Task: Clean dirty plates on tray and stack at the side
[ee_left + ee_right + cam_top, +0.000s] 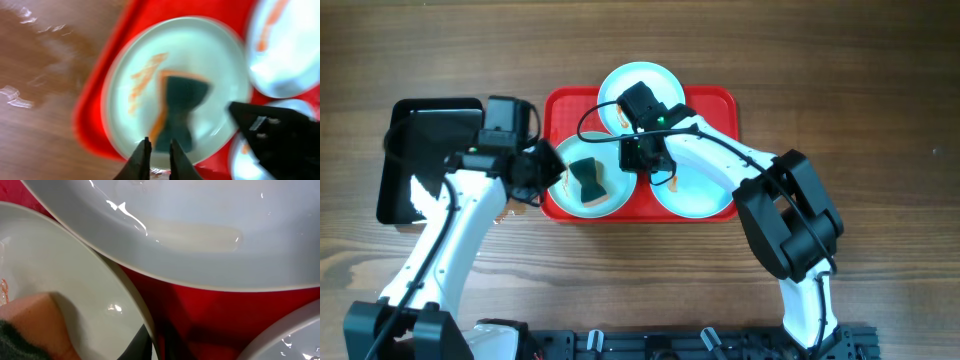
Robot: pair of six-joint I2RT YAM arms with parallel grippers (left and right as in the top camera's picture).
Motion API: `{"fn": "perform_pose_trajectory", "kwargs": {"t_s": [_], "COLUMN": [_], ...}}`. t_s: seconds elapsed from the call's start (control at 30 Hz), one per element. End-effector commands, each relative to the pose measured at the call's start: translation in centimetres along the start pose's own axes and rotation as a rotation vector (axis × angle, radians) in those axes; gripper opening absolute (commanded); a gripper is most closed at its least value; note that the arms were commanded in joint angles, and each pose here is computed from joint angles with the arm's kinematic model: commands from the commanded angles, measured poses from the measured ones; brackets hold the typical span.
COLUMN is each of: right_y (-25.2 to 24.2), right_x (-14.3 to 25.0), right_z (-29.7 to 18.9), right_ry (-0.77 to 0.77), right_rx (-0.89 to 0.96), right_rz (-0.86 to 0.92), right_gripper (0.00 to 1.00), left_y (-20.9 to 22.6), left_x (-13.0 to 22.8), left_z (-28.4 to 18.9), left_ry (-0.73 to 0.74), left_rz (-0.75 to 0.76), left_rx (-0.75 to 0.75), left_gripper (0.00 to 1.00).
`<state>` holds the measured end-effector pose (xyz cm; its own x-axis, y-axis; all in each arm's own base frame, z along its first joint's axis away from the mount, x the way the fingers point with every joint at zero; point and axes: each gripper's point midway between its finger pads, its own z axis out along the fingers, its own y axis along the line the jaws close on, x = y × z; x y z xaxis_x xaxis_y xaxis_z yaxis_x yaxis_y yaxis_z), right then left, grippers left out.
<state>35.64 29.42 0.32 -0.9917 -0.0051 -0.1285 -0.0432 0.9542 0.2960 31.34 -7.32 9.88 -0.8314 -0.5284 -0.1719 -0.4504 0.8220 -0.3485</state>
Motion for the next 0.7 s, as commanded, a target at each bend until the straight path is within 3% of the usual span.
{"fn": "perform_pose_trajectory", "kwargs": {"t_s": [0.0, 0.1, 0.13, 0.17, 0.2, 0.23, 0.3, 0.67], "right_y": [-0.4, -0.3, -0.3, -0.4, -0.4, -0.4, -0.3, -0.3], "right_x": [0.9, 1.0, 1.0, 1.0, 1.0, 1.0, 0.9, 0.8], "right_z": [0.9, 0.9, 0.9, 0.9, 0.9, 0.9, 0.9, 0.9], "right_ry": [0.022, 0.022, 0.022, 0.022, 0.022, 0.022, 0.022, 0.017], "right_rx": [0.022, 0.021, 0.021, 0.022, 0.022, 0.022, 0.021, 0.018], "right_rz": [0.004, 0.002, 0.002, 0.002, 0.002, 0.001, -0.001, -0.002], "right_gripper": [0.11, 0.11, 0.11, 0.11, 0.11, 0.11, 0.11, 0.11], "left_y": [-1.8, -1.9, -1.8, -1.8, -1.8, -1.7, -1.4, -1.0], "left_x": [1.1, 1.8, 2.0, 2.2, 2.4, 2.5, 2.6, 3.1], "left_z": [1.7, 3.2, 3.7, 4.0, 4.6, 5.0, 5.6, 7.9], "left_ry": [0.022, 0.033, 0.040, 0.048, 0.058, 0.065, 0.075, 0.090], "left_rz": [0.045, 0.034, 0.040, 0.043, 0.046, 0.047, 0.045, 0.059], "left_rx": [0.019, -0.026, -0.036, -0.042, -0.050, -0.056, -0.071, -0.118], "left_gripper": [0.07, 0.15, 0.25, 0.38, 0.77, 0.95, 1.00, 0.99]}}
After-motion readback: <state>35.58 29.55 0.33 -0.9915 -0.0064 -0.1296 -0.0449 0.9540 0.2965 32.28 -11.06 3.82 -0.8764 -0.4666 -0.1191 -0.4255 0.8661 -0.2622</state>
